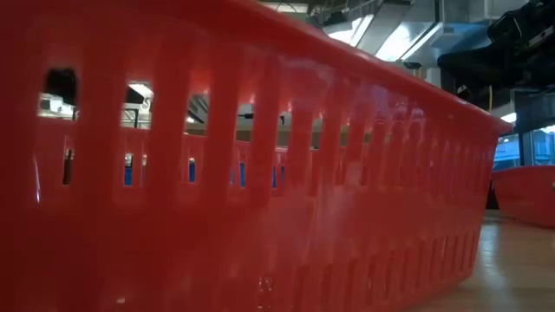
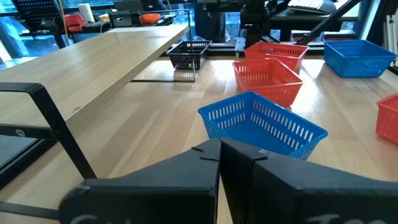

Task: Stack baskets on shelf by color

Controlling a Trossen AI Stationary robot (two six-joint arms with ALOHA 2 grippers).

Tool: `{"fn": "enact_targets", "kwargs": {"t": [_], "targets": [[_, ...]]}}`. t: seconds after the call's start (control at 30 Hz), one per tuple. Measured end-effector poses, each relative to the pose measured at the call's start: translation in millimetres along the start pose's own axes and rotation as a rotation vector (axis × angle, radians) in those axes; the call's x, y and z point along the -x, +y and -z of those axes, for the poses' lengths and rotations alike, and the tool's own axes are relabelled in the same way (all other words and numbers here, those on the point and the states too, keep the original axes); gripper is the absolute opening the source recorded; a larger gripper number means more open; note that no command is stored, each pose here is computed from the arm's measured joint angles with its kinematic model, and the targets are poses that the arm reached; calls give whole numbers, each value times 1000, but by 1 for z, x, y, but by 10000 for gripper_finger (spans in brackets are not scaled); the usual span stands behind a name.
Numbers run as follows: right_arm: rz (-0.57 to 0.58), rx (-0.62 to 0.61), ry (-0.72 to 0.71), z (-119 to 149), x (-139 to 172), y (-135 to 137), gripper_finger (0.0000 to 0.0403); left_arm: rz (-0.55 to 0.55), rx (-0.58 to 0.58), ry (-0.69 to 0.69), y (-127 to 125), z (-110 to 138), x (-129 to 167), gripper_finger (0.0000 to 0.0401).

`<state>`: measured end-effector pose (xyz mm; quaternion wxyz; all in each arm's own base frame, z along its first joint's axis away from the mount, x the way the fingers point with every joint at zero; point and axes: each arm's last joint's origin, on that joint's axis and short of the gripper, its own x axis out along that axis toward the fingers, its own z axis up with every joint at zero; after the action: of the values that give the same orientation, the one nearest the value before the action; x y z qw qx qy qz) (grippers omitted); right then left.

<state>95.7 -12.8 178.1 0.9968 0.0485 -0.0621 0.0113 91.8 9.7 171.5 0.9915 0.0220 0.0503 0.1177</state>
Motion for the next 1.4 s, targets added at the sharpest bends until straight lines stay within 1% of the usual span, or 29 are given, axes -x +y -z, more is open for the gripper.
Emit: {"fn": "enact_targets", "kwargs": {"t": [0.7, 0.83, 0.93, 1.03, 1.13, 1.23, 1.33, 1.4], "targets": [[0, -3, -1, 0, 0, 0, 14, 0, -2, 0, 0, 0, 0, 0], [-2, 31, -23, -2, 0, 0, 14, 0, -2, 0, 0, 0, 0, 0], [-4, 34, -38, -4, 0, 0, 14, 0, -2, -2, 0, 0, 0, 0], [-3, 33, -38, -4, 0, 0, 14, -29, -25, -36, 1, -3, 0, 0], [6, 38, -38, -4, 0, 0, 14, -30, -5, -77, 2, -17, 5, 0], [15, 46, -39, -4, 0, 0, 14, -34, -23, -102, 4, -36, 10, 0], [15, 85, -38, -4, 0, 0, 14, -56, -36, -54, 7, -56, 15, 0], [16, 111, -35, -3, 0, 0, 14, -76, -34, 14, 8, -69, 16, 0]]}}
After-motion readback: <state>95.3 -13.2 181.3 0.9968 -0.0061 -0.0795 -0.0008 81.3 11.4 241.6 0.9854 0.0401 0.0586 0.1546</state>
